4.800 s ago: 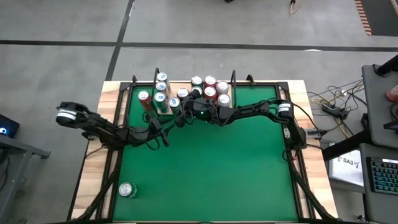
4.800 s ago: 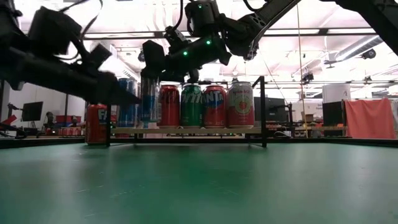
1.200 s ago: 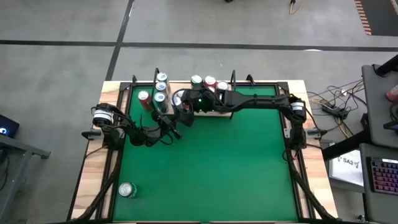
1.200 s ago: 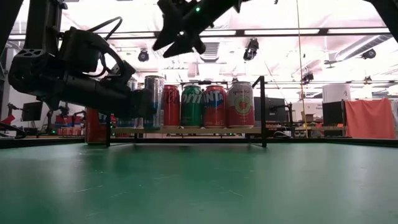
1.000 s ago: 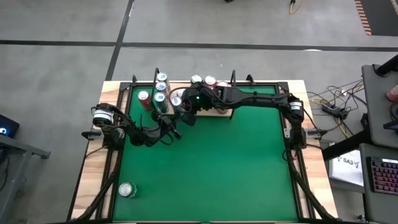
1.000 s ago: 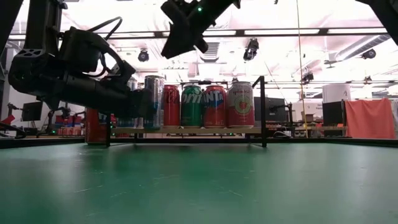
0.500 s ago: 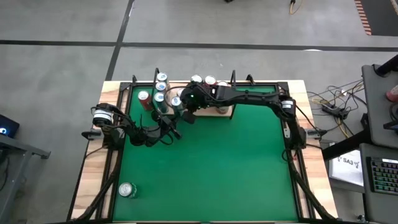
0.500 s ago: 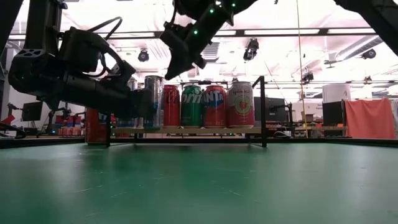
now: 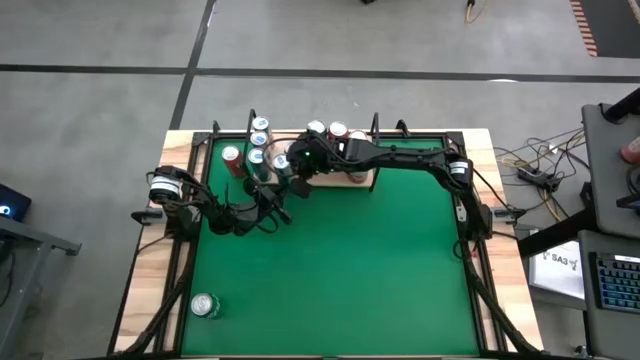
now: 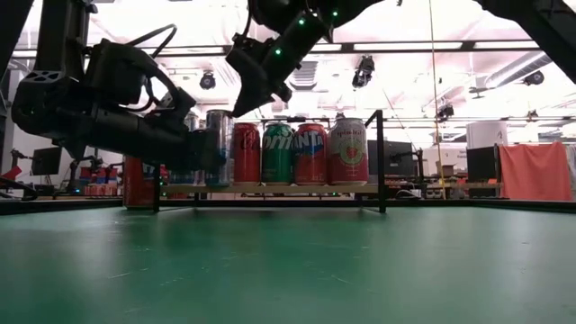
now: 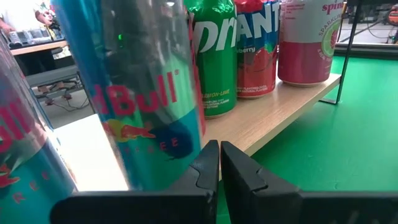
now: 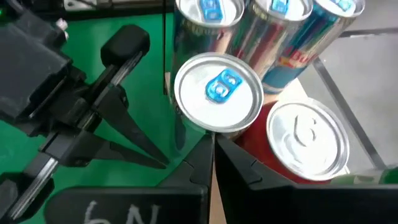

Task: Pick and place cans onto a shelf
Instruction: Put the blue silver soda can on the shelf

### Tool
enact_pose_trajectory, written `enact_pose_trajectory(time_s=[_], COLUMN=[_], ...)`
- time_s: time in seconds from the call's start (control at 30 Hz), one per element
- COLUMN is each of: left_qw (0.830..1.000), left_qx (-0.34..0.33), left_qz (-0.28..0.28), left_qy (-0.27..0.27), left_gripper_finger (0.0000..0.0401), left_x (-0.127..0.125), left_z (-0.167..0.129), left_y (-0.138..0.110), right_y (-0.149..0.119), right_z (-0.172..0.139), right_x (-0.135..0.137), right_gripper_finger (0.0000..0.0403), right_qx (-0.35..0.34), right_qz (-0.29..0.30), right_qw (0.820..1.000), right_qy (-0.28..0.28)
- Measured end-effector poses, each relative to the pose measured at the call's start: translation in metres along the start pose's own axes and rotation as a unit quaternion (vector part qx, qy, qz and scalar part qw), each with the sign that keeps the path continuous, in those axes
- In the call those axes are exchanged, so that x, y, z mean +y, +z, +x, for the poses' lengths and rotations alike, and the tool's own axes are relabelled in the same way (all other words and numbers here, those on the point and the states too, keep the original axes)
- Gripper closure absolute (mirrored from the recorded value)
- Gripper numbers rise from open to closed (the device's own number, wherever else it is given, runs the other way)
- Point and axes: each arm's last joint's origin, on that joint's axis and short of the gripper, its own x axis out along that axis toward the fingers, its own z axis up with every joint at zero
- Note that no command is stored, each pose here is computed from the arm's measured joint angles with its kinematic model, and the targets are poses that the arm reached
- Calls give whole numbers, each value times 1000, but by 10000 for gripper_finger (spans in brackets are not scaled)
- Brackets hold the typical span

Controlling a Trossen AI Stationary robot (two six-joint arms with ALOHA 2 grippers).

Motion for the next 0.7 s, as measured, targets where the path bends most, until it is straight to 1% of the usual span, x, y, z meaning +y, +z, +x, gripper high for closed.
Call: enact_pose_trajectory(time_s=[0.17, 0.43, 0.6, 0.7], left_qw=[1000, 1000, 998, 995], left_qx=[0, -6, -21, -40], left_qz=[0, -1, 6, 14], left_qy=[-4, -26, -59, -86], left_gripper_finger=[401, 401, 401, 401], left_x=[-1, -9, -18, -23], left_z=[-1, -9, -22, -34], left_y=[0, 2, 10, 20], right_y=[3, 6, 5, 6], right_z=[0, 1, 1, -3], right_x=[-1, -5, -5, -4], right_gripper_finger=[394, 394, 394, 394], right_qx=[-14, -35, -31, -19], right_qz=[-3, -13, -25, -27], right_qw=[1000, 999, 999, 999], right_qy=[-2, -7, -7, -5])
